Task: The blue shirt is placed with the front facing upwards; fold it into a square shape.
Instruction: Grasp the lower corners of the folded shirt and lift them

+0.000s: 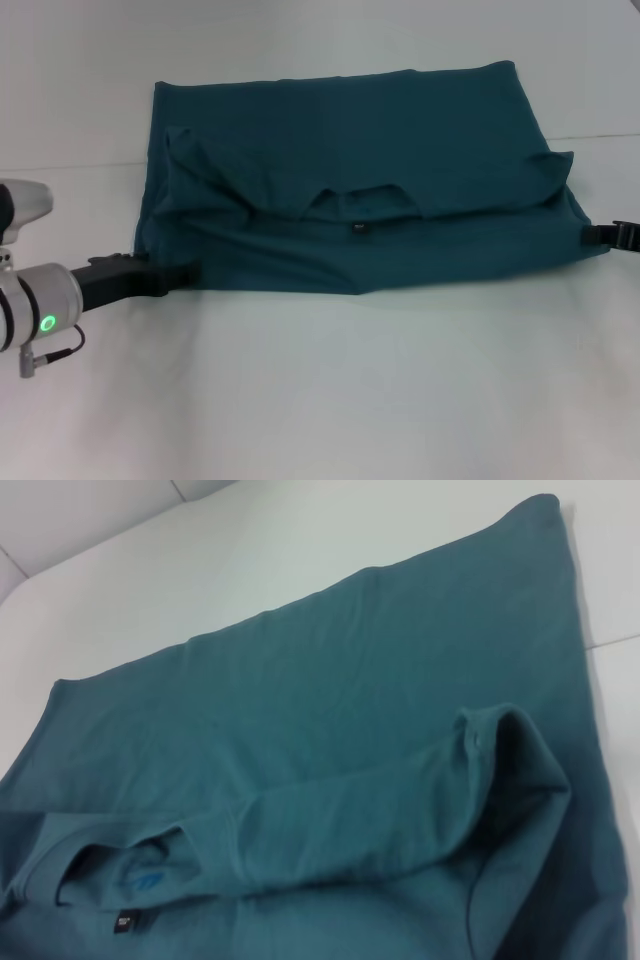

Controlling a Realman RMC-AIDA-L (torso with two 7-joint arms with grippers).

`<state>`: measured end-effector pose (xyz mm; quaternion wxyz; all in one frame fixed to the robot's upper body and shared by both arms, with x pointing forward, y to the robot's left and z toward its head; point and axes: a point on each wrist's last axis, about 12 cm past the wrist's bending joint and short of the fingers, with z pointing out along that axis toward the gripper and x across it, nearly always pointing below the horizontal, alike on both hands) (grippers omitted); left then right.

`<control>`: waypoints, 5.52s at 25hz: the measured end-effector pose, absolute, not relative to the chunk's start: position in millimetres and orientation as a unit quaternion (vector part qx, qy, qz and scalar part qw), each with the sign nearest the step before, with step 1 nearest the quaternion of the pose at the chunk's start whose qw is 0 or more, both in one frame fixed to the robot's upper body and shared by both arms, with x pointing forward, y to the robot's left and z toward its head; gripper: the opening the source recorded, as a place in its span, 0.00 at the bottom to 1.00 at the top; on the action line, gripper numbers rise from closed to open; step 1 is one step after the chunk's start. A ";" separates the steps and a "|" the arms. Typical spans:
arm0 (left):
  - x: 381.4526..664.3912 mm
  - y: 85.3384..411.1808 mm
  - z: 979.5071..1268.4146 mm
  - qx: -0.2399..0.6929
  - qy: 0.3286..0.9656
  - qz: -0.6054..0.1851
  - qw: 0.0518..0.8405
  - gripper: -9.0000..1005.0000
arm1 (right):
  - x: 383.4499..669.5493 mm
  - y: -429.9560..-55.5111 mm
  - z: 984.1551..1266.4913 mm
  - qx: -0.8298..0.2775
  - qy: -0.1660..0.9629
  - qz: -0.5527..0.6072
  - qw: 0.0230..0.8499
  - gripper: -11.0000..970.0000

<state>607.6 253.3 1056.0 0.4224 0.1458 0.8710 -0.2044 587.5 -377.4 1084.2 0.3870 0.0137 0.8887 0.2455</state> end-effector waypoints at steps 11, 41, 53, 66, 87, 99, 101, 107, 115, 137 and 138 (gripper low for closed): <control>609.4 255.3 1059.2 0.151 0.870 -0.197 0.427 0.90 | 588.0 -377.2 1084.0 0.013 0.888 0.243 0.389 0.03; 611.8 261.2 1057.3 0.153 0.879 -0.163 0.421 0.57 | 587.9 -374.7 1082.2 0.013 0.888 0.244 0.389 0.03; 613.4 260.5 1056.3 0.158 0.882 -0.152 0.417 0.11 | 588.5 -374.0 1082.5 0.012 0.888 0.244 0.389 0.03; 611.5 271.1 1062.4 0.147 0.883 -0.148 0.421 0.01 | 585.5 -379.3 1081.8 0.016 0.889 0.240 0.389 0.03; 579.1 286.8 1079.3 0.187 0.878 -0.220 0.382 0.01 | 540.1 -396.9 1076.6 -0.034 0.878 0.279 0.386 0.03; 542.6 302.9 1091.5 0.205 0.862 -0.308 0.348 0.01 | 473.4 -420.5 1069.1 -0.065 0.869 0.307 0.383 0.03; 536.9 304.1 1092.5 0.210 0.859 -0.319 0.341 0.01 | 464.1 -422.0 1067.6 -0.075 0.868 0.311 0.380 0.03; 515.1 313.4 1095.7 0.218 0.848 -0.356 0.326 0.01 | 436.1 -427.1 1064.2 -0.098 0.866 0.320 0.372 0.03; 486.5 326.1 1093.1 0.223 0.843 -0.386 0.300 0.01 | 409.4 -436.0 1061.6 -0.091 0.865 0.318 0.377 0.03; 458.8 335.0 1080.2 0.225 0.849 -0.397 0.267 0.01 | 385.6 -439.7 1057.2 -0.083 0.868 0.323 0.369 0.03; 458.8 335.0 1080.2 0.226 0.849 -0.397 0.267 0.01 | 385.4 -439.5 1057.0 -0.083 0.867 0.323 0.370 0.03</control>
